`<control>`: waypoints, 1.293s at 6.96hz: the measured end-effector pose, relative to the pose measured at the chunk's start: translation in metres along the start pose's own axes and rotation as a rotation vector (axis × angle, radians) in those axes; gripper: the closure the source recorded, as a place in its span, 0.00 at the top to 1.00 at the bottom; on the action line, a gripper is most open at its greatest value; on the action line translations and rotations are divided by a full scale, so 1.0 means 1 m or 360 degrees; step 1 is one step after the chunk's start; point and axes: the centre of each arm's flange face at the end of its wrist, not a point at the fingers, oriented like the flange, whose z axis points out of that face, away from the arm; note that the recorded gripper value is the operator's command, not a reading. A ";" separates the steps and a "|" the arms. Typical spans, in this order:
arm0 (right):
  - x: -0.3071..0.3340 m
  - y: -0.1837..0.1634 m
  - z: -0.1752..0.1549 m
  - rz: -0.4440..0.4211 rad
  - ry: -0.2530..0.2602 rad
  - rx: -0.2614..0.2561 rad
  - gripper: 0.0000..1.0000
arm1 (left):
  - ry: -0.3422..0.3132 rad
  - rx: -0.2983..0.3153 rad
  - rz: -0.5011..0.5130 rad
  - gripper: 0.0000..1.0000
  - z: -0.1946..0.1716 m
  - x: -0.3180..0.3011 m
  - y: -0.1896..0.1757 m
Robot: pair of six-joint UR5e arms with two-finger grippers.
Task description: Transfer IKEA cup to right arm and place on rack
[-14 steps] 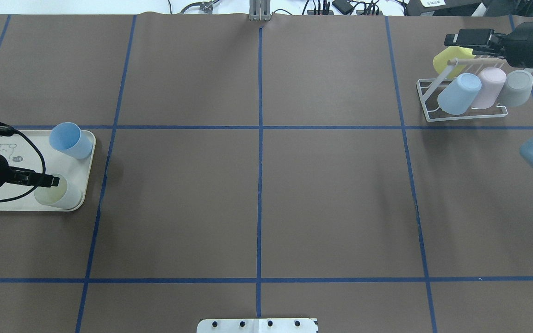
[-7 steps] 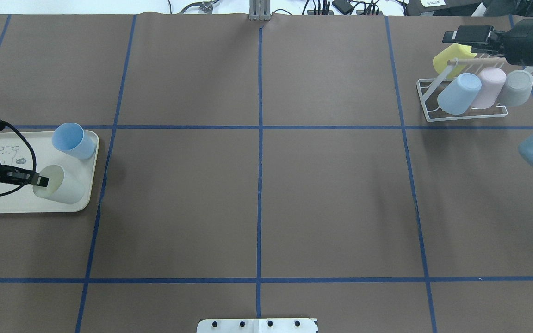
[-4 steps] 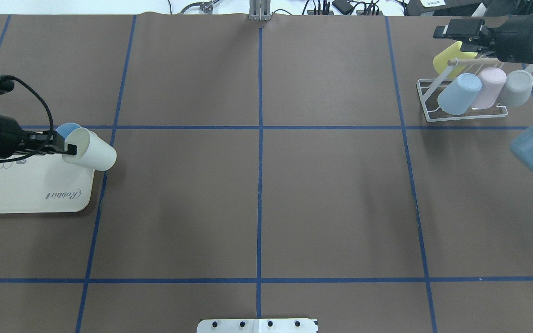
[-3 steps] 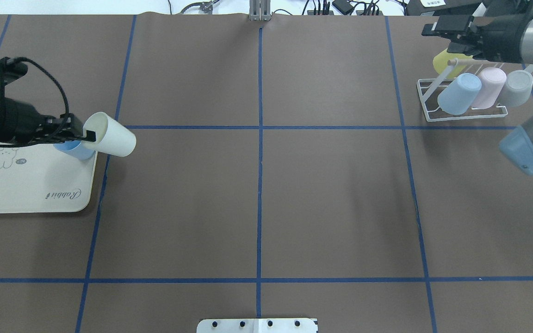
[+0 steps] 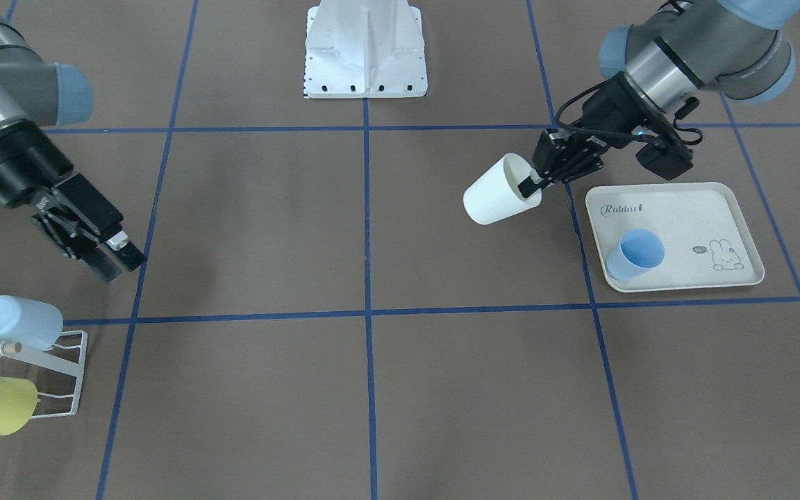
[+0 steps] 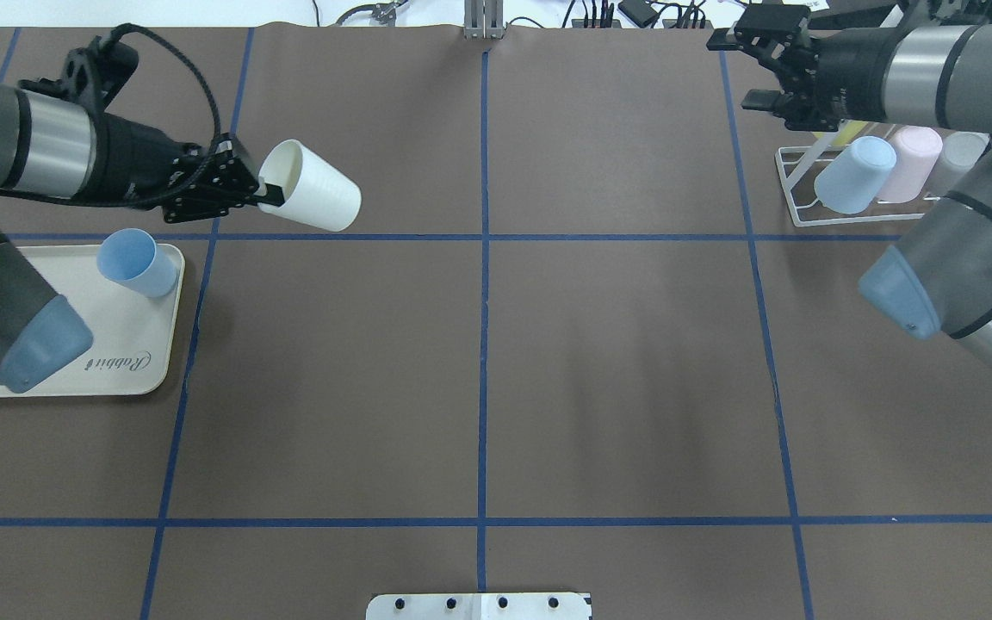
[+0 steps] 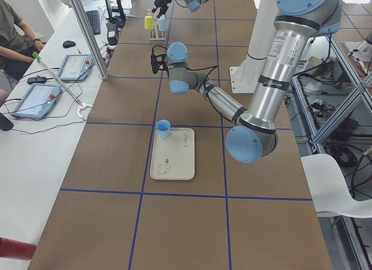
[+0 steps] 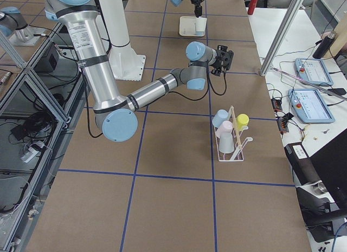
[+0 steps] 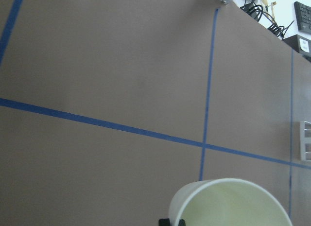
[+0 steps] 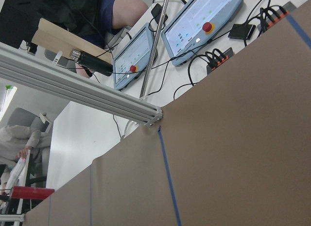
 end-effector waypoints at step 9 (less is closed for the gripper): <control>-0.076 0.165 0.007 0.0960 -0.0470 -0.0114 0.98 | 0.0998 0.0056 -0.0530 0.00 0.082 0.056 0.030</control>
